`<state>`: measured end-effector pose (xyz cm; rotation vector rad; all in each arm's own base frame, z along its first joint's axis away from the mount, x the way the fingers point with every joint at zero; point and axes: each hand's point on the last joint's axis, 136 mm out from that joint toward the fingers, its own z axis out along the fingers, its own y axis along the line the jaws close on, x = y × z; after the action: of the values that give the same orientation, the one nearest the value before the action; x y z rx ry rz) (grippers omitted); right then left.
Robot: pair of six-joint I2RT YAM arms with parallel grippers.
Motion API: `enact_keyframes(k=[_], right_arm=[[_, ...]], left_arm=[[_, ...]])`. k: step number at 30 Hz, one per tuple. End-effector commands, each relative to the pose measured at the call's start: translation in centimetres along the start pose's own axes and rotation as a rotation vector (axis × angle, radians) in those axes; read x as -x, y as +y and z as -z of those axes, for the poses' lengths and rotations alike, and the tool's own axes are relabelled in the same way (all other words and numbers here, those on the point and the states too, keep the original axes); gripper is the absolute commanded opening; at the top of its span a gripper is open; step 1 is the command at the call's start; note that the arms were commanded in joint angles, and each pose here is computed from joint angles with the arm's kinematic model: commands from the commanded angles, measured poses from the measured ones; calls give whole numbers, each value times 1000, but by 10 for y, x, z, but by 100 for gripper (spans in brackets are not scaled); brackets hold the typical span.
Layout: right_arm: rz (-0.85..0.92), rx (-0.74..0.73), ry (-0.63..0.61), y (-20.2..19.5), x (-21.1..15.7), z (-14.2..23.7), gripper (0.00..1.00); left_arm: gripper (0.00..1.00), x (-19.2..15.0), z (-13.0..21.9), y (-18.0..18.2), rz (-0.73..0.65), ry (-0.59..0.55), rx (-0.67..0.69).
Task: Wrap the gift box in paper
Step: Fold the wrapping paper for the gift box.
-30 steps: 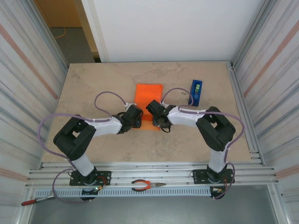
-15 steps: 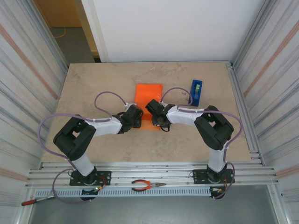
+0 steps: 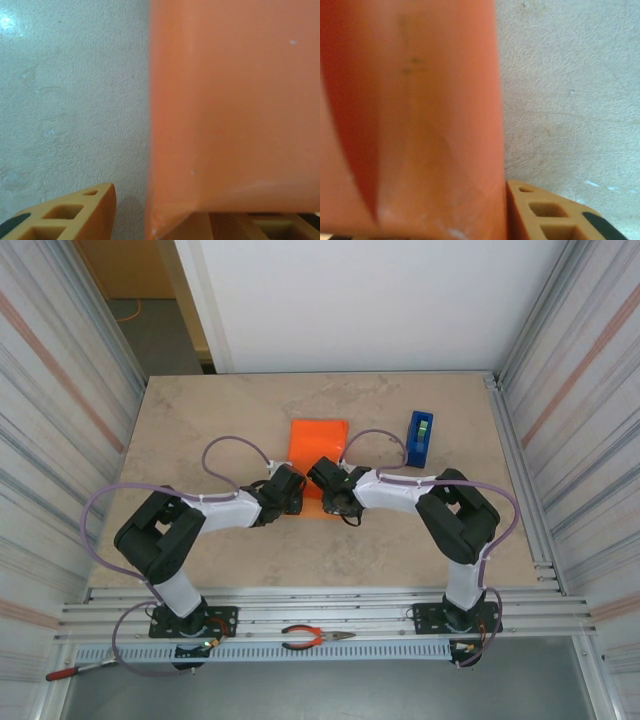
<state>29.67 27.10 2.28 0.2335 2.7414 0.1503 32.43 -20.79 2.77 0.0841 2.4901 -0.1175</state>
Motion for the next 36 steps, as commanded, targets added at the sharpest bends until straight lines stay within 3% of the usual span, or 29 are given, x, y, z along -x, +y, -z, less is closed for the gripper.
enact_keyframes(k=[1, 3, 6, 7, 10, 11, 13, 15, 17, 21, 33, 35, 36], right_arm=[[-10, -32, -13, -9, 4, 3, 27], [-11, -32, -12, -10, 4, 2, 20], [-10, -31, -9, -10, 4, 1, 0], [-12, -33, -9, -10, 4, 0, 0], [-13, -30, -7, -11, 4, 1, 0], [-13, -31, -5, -11, 3, 0, 4], [-17, -37, -2, -13, 2, -1, 23], [-19, -41, 2, -15, 1, -2, 28], [-19, -40, 3, -16, 0, -2, 24], [-24, -34, -2, -17, 1, -1, 0], [-43, -13, -4, -28, 10, 3, 0], [-37, 2, 2, -25, 9, 3, 6], [-37, 10, 2, -25, 8, 3, 14]], left_arm=[[51, -4, 0, 2, -13, 1, 12], [51, -4, 0, 2, -12, -1, 11], [51, -4, 0, 2, -12, -1, 10], [51, -4, 0, 2, -12, -1, 10], [51, -3, 1, 0, -13, -1, 7], [51, -4, 1, 1, -13, 0, 9], [51, -5, 1, 1, -14, 1, 9], [51, -4, 1, 1, -14, 0, 9], [51, -5, 1, 0, -15, 1, 8], [51, -4, 1, 0, -14, 0, 7], [50, 10, 16, -8, -3, -52, -34], [50, 10, 14, -10, -6, -49, -40], [50, 8, 11, -10, -10, -43, -39]])
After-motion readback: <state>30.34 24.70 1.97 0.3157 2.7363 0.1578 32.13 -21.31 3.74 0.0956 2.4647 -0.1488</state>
